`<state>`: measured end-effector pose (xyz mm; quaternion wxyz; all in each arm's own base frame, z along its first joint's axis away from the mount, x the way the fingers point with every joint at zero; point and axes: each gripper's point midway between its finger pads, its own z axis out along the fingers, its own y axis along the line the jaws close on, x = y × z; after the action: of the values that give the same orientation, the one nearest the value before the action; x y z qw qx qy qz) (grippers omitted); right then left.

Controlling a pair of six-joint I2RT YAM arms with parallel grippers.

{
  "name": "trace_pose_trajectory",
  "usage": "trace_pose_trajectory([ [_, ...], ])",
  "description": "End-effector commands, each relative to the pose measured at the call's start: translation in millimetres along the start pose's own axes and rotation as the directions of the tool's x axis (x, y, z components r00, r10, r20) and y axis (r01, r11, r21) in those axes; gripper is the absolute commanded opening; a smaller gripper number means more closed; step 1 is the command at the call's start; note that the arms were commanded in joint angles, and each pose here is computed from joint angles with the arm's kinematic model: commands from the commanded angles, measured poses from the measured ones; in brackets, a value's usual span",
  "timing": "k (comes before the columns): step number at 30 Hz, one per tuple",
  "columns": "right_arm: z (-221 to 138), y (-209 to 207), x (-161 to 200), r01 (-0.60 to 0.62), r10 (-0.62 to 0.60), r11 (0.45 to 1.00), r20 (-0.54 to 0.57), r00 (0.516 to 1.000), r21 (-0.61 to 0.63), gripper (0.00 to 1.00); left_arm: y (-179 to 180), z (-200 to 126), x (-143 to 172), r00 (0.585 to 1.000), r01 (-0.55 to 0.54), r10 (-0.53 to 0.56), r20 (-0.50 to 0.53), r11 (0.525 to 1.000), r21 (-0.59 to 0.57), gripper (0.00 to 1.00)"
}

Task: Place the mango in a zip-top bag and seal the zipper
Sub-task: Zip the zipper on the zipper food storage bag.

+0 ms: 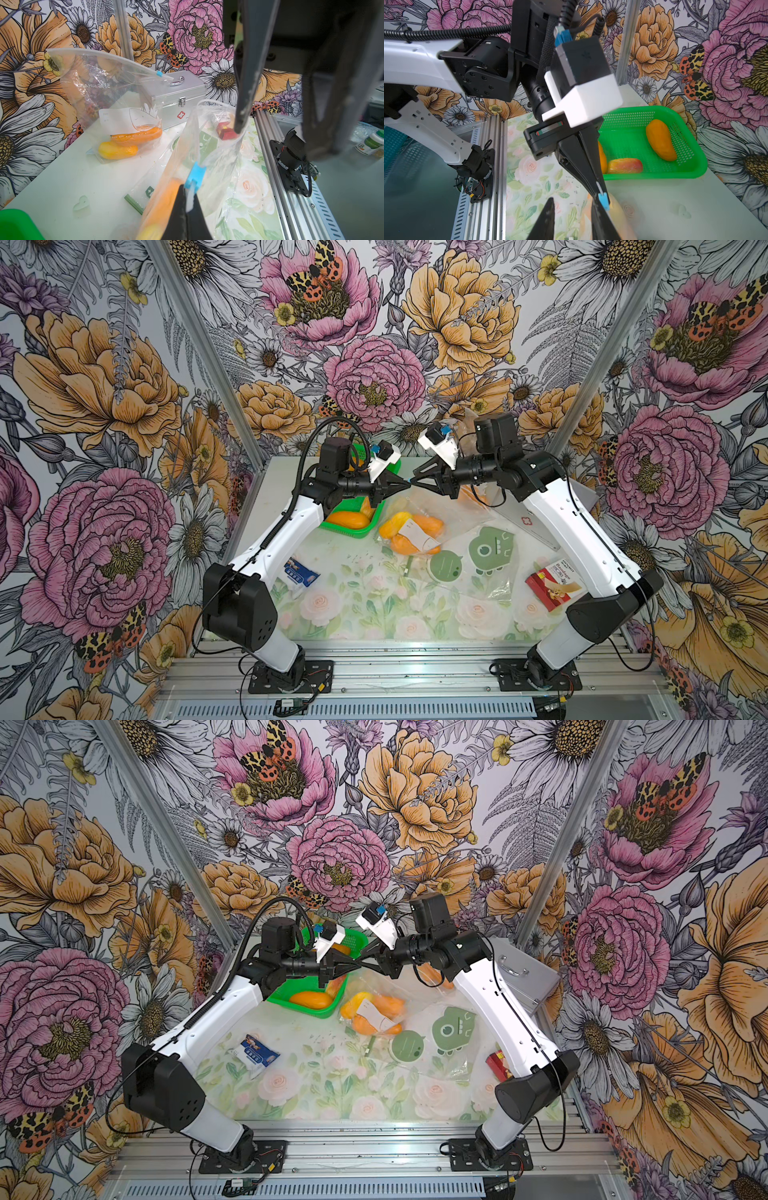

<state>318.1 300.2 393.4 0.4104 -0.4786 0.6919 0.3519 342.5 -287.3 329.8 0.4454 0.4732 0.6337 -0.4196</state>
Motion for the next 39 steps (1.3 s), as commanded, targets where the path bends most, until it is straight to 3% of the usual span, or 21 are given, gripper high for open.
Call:
trace_pose_trajectory([
  [1,6.3,-6.7,-1.1,0.022,-0.022,1.000,-0.002,1.000,0.011,0.30,-7.5,-13.6,-22.8,0.998,-0.056,0.057,0.033,0.998,-0.015,0.00],
  [12,22.4,-24.7,10.6,0.000,0.002,0.999,-0.044,0.999,0.045,0.28,-7.3,-12.7,-21.5,0.998,-0.056,0.057,0.033,0.998,-0.007,0.00],
  [16,26.2,-27.4,13.8,-0.007,0.010,0.999,-0.053,0.999,0.045,0.24,-7.4,-12.4,-21.8,0.998,-0.057,0.057,0.033,0.998,-0.006,0.00],
  [22,26.6,-29.3,14.7,-0.005,0.008,0.999,-0.057,0.998,0.053,0.10,-5.5,-12.6,-20.2,0.998,-0.054,0.055,0.029,0.998,-0.015,0.00],
  [27,20.2,-29.8,13.6,0.013,-0.008,0.996,-0.060,0.998,0.083,0.03,3.9,-15.7,-18.7,0.999,-0.041,0.042,0.020,0.997,-0.062,0.00],
  [39,-5.7,-35.0,22.9,0.095,-0.071,0.970,-0.114,0.991,0.224,0.01,32.5,-32.8,-11.6,1.000,0.012,-0.011,0.003,0.980,-0.199,0.00],
])
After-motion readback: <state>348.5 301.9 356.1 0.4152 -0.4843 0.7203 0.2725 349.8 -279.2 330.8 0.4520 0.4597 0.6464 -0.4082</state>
